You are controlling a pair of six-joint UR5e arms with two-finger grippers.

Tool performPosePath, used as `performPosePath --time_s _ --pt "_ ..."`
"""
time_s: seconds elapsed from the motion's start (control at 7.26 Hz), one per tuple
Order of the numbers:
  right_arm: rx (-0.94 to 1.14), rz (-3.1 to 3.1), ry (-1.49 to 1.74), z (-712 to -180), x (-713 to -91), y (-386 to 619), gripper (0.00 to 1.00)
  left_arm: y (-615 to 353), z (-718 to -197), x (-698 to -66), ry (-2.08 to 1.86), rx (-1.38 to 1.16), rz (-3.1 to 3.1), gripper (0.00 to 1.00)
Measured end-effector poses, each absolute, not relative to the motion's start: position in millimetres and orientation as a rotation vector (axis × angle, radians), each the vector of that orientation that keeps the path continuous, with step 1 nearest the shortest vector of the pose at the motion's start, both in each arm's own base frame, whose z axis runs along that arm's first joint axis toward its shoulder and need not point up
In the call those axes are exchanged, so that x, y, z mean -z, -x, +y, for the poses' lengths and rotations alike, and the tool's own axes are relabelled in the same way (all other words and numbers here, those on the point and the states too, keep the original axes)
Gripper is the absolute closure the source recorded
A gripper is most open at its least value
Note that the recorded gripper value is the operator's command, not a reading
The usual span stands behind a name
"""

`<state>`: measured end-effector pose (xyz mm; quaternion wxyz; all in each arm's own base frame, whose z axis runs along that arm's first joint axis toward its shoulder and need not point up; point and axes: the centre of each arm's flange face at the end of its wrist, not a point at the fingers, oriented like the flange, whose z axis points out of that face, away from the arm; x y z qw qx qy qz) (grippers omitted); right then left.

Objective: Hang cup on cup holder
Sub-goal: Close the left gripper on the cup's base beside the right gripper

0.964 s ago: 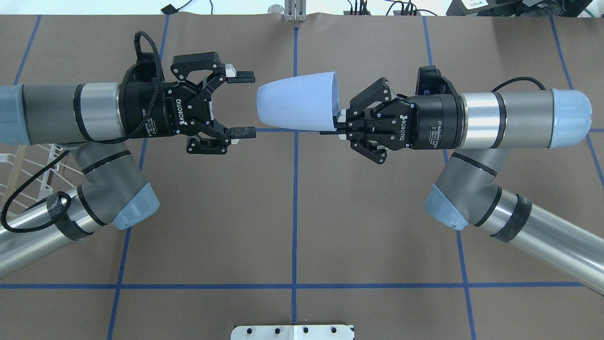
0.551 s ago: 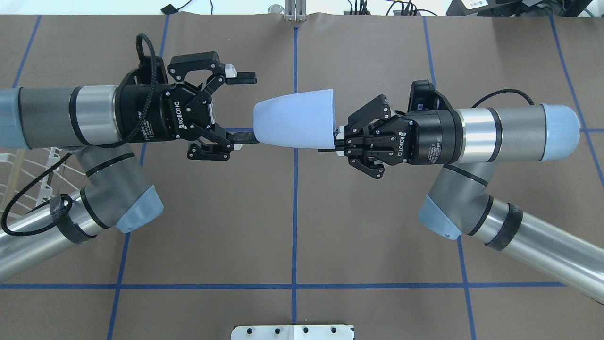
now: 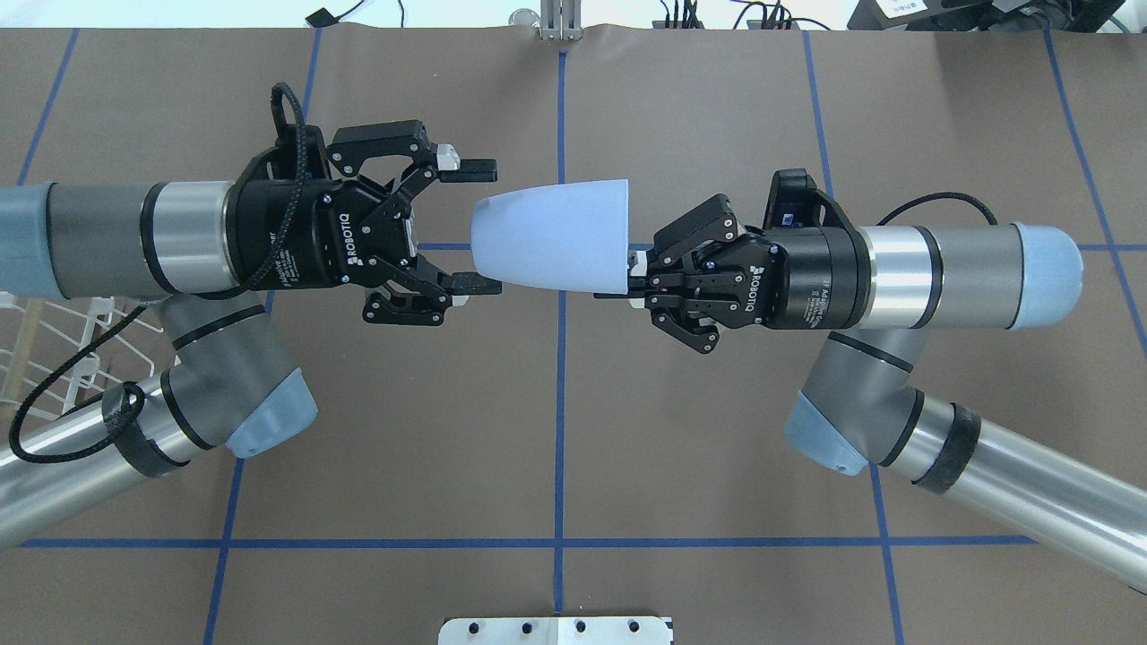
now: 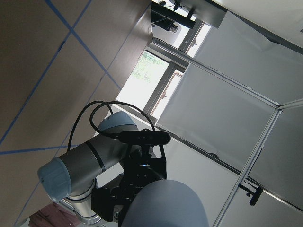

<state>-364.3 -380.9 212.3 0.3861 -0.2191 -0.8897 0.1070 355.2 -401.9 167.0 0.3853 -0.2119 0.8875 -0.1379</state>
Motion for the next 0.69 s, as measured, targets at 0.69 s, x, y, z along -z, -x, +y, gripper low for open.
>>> performPosePath --time_s 0.69 --pt "-0.274 -2.276 0.576 -374.1 -210.0 373.1 1.00 -362.3 -388.5 -164.2 0.564 0.330 2.287 0.05"
